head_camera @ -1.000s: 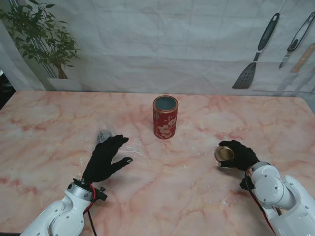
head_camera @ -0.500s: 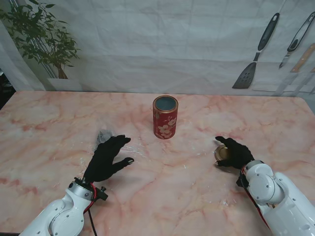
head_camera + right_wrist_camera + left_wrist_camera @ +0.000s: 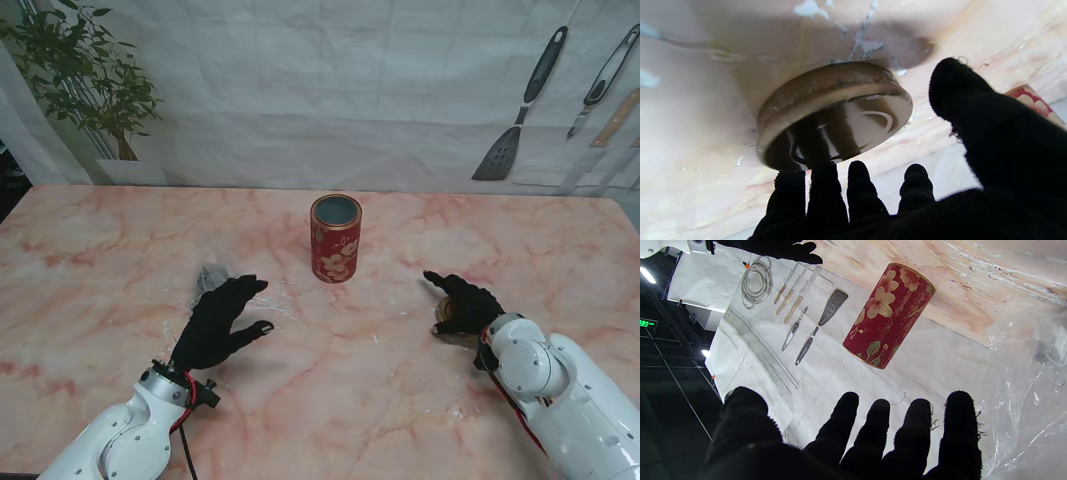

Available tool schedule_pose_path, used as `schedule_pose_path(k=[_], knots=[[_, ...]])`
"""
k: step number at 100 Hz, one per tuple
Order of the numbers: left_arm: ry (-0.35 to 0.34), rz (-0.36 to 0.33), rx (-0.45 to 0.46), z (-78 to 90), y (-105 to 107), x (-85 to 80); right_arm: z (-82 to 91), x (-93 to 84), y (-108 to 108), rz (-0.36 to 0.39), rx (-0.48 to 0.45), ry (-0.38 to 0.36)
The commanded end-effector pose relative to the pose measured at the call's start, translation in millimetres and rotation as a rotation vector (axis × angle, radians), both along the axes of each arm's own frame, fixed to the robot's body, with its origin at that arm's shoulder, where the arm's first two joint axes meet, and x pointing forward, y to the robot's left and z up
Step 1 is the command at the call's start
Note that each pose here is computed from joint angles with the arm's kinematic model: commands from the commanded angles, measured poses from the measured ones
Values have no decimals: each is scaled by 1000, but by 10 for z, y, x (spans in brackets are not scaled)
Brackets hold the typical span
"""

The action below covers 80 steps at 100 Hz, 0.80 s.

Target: Insert tea bags into the tea bag box

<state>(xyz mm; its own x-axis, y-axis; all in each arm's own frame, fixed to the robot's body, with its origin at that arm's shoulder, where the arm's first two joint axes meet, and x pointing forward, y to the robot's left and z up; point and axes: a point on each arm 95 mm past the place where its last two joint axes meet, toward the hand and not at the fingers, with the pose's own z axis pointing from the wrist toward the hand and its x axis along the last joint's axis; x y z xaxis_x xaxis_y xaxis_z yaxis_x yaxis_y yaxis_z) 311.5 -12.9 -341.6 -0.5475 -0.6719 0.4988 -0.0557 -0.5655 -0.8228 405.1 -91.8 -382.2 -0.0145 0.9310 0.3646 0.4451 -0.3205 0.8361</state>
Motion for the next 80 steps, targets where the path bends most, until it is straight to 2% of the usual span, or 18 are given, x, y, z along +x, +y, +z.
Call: schedule_pose_path(k=[1, 20, 80], knots=[[5, -11, -2, 10, -11, 7, -160, -109, 92, 43, -20, 79], [7, -13, -14, 9, -9, 7, -213, -137, 128, 71, -47, 129], [6, -22, -46, 21, -18, 7, -299, -211, 172, 57, -112, 198]])
